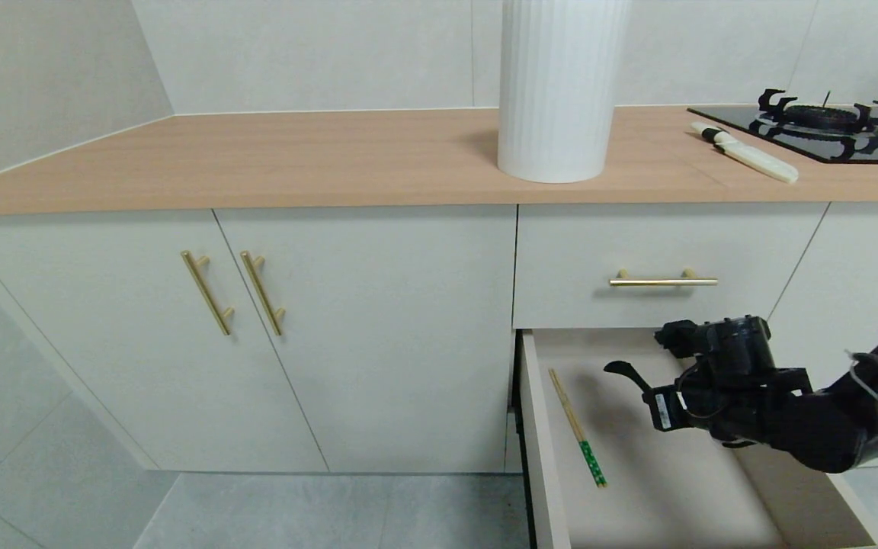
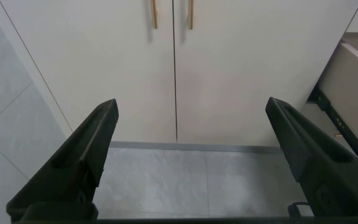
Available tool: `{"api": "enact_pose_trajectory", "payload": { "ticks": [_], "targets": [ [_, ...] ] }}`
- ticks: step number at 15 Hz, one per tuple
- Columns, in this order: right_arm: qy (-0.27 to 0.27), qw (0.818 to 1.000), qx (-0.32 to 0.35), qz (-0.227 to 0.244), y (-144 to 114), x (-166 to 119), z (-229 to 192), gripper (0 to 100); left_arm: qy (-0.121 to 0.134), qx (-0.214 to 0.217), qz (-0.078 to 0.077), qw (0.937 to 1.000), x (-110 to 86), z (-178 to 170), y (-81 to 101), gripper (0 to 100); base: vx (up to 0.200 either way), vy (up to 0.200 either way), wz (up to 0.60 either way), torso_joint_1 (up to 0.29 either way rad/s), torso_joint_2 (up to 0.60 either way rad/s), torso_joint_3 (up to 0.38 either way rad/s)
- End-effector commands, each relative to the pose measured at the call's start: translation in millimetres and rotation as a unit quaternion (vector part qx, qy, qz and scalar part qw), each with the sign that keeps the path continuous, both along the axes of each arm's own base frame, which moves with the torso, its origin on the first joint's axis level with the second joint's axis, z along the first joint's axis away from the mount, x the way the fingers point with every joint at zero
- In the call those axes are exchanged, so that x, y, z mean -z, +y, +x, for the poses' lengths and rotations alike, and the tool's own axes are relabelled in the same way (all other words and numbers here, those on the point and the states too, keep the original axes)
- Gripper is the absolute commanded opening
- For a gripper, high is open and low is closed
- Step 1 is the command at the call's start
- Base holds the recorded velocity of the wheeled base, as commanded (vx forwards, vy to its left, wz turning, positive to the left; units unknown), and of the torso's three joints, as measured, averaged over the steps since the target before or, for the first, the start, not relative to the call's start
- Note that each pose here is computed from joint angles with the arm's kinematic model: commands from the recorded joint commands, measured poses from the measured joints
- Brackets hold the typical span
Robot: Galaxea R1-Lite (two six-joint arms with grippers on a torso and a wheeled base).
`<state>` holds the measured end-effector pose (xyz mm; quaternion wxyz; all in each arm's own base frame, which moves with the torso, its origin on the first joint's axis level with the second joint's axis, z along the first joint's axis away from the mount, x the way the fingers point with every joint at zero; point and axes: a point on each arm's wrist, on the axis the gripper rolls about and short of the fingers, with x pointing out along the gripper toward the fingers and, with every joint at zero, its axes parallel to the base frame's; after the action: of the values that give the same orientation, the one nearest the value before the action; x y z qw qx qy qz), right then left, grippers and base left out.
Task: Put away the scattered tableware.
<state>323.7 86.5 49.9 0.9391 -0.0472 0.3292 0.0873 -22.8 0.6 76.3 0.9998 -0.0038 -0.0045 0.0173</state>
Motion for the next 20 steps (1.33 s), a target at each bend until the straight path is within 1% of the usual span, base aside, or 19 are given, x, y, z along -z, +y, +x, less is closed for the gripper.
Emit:
{"api": "enact_pose_trajectory", "payload": {
  "ticks": [1,4,6,10,12,17,18,20],
  "targets": [
    [0.042,0.999,0.009,-0.007,1,37,14,0,0.000,0.000,0.000,1.0000,-0.1,0,0.0,100,0.000,0.000,0.00,0.000,0.00,0.000],
    [0.041,0.999,0.016,-0.006,2,58,21,0,0.000,0.000,0.000,1.0000,-0.1,0,0.0,100,0.000,0.000,0.00,0.000,0.00,0.000],
    [0.039,0.998,0.033,-0.021,2,70,25,0,0.000,0.000,0.000,1.0000,-0.1,0,0.0,100,0.000,0.000,0.00,0.000,0.00,0.000],
    [0.056,0.997,0.032,-0.029,1,84,25,0,0.000,0.000,0.000,1.0000,-0.1,0,0.0,100,0.000,0.000,0.00,0.000,0.00,0.000],
    [0.055,0.997,0.039,-0.028,-3,85,27,0,0.000,0.000,0.000,1.0000,-0.1,0,0.0,100,0.000,0.000,0.00,0.000,0.00,0.000],
    [0.054,0.997,0.039,-0.030,-2,85,27,0,0.001,0.000,0.000,1.0000,0.1,0,0.0,100,0.000,0.000,0.00,0.000,0.00,0.000],
    [0.054,0.997,0.040,-0.030,-3,84,27,100,0.001,0.000,0.000,1.0000,0.1,0,0.0,100,0.000,0.000,0.00,0.000,0.00,0.000],
    [0.050,0.997,0.040,-0.029,-3,82,28,100,0.001,0.000,0.000,1.0000,0.1,0,0.0,100,0.000,0.000,0.00,0.000,0.00,0.000]
  ]
}}
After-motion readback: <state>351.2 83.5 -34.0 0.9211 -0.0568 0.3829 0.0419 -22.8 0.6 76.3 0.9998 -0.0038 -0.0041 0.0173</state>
